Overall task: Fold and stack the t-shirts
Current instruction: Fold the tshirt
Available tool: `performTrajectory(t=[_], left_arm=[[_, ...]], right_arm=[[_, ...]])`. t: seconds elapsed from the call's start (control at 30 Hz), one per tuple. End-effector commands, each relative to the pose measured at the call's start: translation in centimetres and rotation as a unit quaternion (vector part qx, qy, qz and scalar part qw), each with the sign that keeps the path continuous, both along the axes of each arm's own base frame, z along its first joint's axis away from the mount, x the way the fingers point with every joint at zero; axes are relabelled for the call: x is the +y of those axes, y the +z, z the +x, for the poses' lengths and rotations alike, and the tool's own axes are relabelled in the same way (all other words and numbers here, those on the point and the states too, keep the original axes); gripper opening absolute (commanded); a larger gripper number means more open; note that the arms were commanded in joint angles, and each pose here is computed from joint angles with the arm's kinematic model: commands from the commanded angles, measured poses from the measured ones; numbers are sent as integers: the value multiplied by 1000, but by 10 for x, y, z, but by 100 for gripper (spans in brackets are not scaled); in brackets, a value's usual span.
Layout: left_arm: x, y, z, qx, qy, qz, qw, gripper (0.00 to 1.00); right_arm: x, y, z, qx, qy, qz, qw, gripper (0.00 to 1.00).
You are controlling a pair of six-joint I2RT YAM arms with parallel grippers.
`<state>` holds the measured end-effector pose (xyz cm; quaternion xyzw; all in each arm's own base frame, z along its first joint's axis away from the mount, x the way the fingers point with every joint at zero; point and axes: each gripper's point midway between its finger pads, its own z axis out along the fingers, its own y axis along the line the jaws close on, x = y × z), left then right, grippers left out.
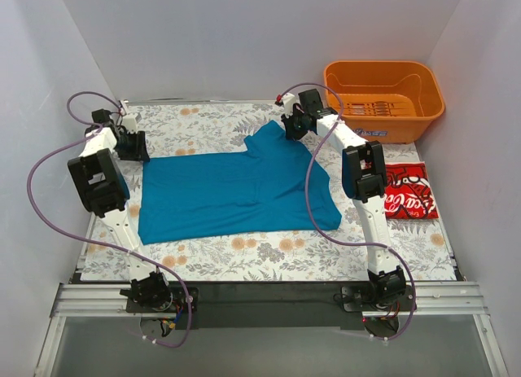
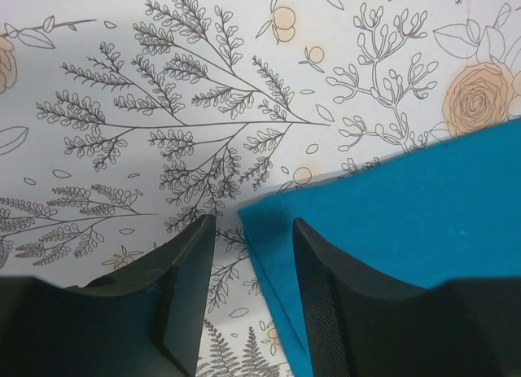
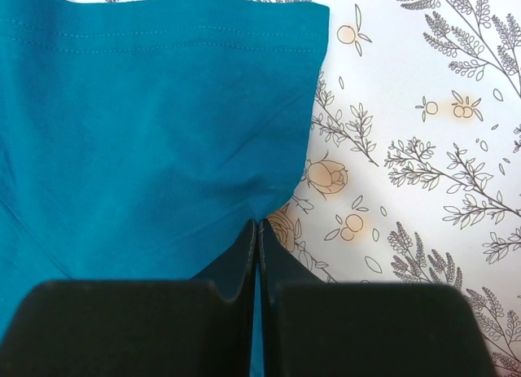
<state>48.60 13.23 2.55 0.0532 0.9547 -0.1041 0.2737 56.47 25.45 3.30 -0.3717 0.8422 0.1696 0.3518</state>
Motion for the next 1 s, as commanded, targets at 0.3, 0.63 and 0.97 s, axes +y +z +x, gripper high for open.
performTrajectory(t=[0.3, 0.63, 0.97], left_arm=[[-15, 4, 17, -30, -47, -5, 998, 33], [-16, 17, 21, -46, -59, -5, 997, 0], [-17, 68, 29, -135, -72, 4, 988, 0]], right_arm=[[-3, 47, 5, -46, 7, 5, 999, 1], [-7, 56, 5, -54, 7, 5, 999, 1], [-20, 84, -2, -62, -2, 16, 998, 1]])
